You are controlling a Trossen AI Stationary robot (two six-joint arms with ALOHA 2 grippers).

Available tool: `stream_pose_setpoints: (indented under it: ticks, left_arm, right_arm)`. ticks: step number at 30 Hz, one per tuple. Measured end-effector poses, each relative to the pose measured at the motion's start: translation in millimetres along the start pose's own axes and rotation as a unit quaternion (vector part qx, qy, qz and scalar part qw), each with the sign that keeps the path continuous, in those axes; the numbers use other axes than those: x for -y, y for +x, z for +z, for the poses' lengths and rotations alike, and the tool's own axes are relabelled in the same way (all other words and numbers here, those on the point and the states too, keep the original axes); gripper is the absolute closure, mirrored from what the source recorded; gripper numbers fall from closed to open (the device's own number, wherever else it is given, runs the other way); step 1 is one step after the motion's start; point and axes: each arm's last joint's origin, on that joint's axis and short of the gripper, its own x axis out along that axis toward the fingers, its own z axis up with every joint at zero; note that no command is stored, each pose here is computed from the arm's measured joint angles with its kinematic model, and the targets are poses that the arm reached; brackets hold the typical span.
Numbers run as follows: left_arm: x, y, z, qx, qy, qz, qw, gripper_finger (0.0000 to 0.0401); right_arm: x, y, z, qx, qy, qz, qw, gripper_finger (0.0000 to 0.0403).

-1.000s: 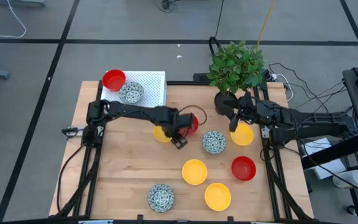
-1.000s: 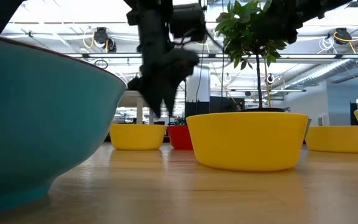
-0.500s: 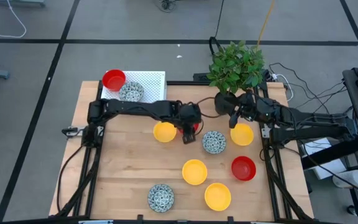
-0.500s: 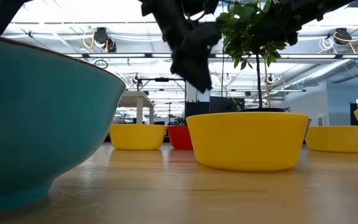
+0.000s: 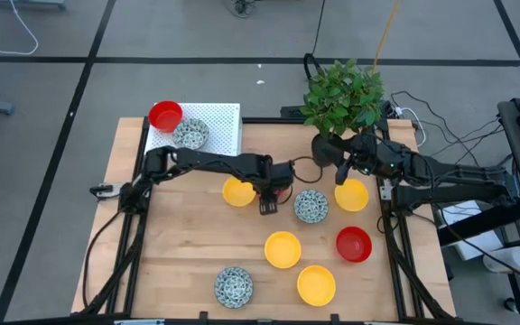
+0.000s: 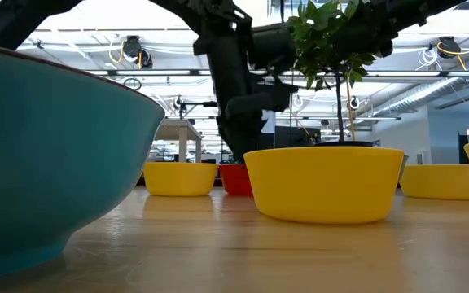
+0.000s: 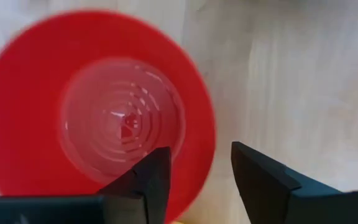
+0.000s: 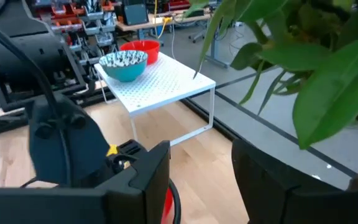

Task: Pick & Place Mini bowls
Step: Stack the red bowl on the red bowl on the shelf

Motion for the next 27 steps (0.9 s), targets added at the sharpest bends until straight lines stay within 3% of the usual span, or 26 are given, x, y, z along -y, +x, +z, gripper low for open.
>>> stream_pose_setpoints:
  ticks: [4, 11, 20, 27]
  left_arm:
    - [0, 6, -2, -0.015, 0.002, 0.0, 1.0, 0.0268]
    - [-3, -1, -1, -0.007, -0.007, 0.016, 1.0, 0.0389]
    - [-8, -8, 1, 0.01, -0.021, 0.019, 1.0, 0.0392]
    - [-9, -68, 4, 0.085, -0.019, 0.02, 0.996, 0.0394]
  right_arm:
    - [0, -1, 0, -0.001, -0.011, 0.0, 1.0, 0.0243]
    - [0, -1, -1, -0.003, -0.023, -0.001, 1.0, 0.0243]
    - [0, -1, -1, -0.004, -0.033, -0.001, 0.999, 0.0243]
    - [0, -1, -1, -0.005, -0.037, -0.002, 0.999, 0.0243]
